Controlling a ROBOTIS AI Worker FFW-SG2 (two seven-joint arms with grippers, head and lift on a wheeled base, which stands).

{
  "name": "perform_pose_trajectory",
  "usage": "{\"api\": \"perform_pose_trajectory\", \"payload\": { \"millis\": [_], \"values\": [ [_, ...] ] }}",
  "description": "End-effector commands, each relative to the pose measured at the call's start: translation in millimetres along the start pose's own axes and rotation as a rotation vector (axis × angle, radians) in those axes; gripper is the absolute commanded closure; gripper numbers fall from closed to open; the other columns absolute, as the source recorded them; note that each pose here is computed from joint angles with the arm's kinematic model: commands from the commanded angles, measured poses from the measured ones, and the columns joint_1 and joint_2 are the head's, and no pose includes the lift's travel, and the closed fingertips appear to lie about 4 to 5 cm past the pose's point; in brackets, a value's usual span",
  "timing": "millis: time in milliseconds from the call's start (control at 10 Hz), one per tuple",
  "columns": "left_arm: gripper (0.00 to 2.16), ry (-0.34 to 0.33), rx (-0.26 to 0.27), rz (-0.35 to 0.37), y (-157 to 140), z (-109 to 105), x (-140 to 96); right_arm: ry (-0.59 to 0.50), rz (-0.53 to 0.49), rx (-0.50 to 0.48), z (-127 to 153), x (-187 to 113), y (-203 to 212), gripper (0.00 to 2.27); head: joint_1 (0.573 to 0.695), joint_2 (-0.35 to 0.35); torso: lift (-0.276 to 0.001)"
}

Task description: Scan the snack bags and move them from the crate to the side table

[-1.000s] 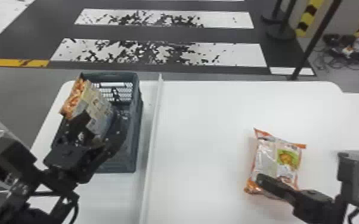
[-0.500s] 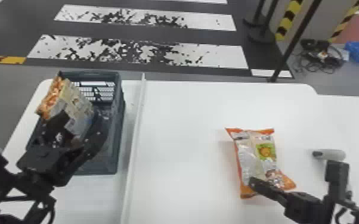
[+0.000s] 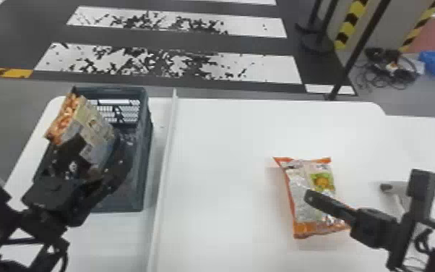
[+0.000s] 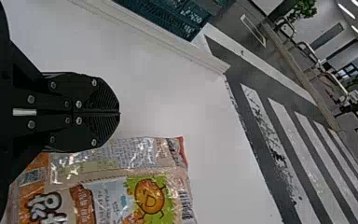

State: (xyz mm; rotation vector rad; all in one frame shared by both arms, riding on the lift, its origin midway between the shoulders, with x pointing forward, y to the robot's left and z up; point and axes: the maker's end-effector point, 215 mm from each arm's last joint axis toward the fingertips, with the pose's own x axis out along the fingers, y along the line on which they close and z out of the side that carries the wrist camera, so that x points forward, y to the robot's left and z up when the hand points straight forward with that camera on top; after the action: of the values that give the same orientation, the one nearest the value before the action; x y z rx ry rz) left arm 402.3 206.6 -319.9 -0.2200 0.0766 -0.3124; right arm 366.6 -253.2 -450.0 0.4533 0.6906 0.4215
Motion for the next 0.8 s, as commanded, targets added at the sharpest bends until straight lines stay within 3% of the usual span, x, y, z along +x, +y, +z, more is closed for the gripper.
{"api": "perform_pose_trajectory", "payload": {
  "millis": [0,300,700],
  "values": [
    [0.1,0.002,-0.001,0.001,-1,-1,-2,-0.035,-0.036,-0.037,24,13,-19,2.07,0.695,-0.07,-0.087],
    [0.1,0.01,0.004,0.001,-2,-3,-5,-0.062,-0.111,-0.111,47,30,-60,2.07,0.695,-0.107,-0.087],
    [0.1,0.005,0.002,0.004,-2,-2,-4,-0.049,-0.161,-0.097,23,25,-85,2.07,0.695,-0.146,-0.087]
  ]
}}
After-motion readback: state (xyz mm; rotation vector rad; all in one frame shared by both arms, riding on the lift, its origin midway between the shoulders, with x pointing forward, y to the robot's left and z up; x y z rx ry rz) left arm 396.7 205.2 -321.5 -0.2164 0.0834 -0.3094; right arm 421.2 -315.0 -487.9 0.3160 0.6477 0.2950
